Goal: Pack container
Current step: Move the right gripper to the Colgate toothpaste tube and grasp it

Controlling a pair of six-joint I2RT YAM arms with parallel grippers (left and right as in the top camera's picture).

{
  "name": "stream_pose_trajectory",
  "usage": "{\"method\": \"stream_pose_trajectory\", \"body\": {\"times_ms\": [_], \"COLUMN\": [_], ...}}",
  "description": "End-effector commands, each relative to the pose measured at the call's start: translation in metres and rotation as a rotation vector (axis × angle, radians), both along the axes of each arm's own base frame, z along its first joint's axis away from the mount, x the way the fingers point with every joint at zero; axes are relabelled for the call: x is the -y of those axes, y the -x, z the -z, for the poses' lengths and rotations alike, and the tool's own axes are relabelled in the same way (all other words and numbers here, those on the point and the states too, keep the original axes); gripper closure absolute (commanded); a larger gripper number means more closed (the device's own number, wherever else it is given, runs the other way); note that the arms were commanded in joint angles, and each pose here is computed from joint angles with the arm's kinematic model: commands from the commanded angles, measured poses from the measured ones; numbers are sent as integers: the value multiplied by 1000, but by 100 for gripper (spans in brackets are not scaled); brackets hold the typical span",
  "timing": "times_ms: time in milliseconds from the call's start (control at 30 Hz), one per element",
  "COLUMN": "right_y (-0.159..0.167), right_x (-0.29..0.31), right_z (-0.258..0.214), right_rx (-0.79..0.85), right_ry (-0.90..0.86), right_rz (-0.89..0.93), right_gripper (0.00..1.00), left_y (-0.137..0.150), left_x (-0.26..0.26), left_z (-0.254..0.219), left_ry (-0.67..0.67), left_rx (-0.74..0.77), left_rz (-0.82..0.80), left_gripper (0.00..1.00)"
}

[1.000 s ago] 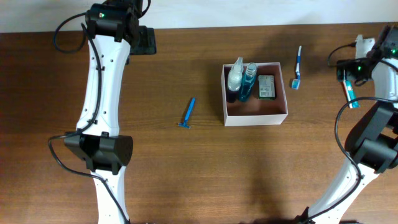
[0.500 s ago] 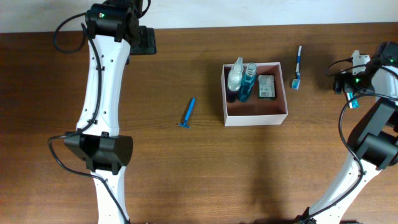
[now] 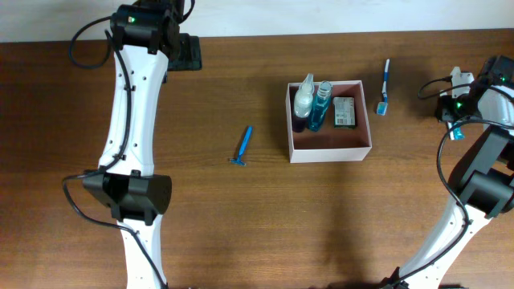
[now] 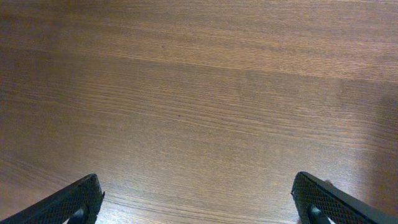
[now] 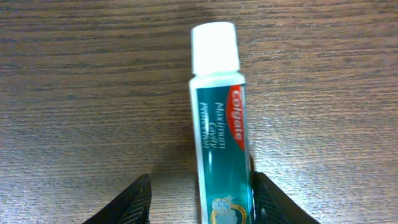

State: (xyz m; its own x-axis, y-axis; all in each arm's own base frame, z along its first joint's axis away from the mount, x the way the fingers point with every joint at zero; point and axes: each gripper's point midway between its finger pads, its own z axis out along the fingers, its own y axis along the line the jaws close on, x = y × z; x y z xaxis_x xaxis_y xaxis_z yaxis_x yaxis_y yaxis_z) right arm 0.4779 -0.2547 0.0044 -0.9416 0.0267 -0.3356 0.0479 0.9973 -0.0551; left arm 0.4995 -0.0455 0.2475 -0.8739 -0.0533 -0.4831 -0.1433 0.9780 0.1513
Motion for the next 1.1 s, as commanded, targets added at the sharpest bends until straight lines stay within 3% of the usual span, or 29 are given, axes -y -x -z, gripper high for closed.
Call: {"method": "stream_pose_trajectory", "body": {"times_ms": [0,567,800,1067], "right_y": [8,10,2,-3], "right_x": [-2,-4,0,-15], "right_z": [19,18,-2,-73], "right_rx": [-43,-50,-25,-25], "right_ry": [-17,-64,-77,-111], "right_rz": [5,123,188,160], "right_gripper": [53,89,90,89], "left_y": [0,0,0,0], "left_x": [-2,-2,-2,-2], "left_z": [-3,-3,-3,-3], "left_ry": [-11,-11,-11,-11], "left_rx": [9,9,9,9], "left_rz": [-1,-1,-1,-1], "left_gripper": [1,1,1,1]}}
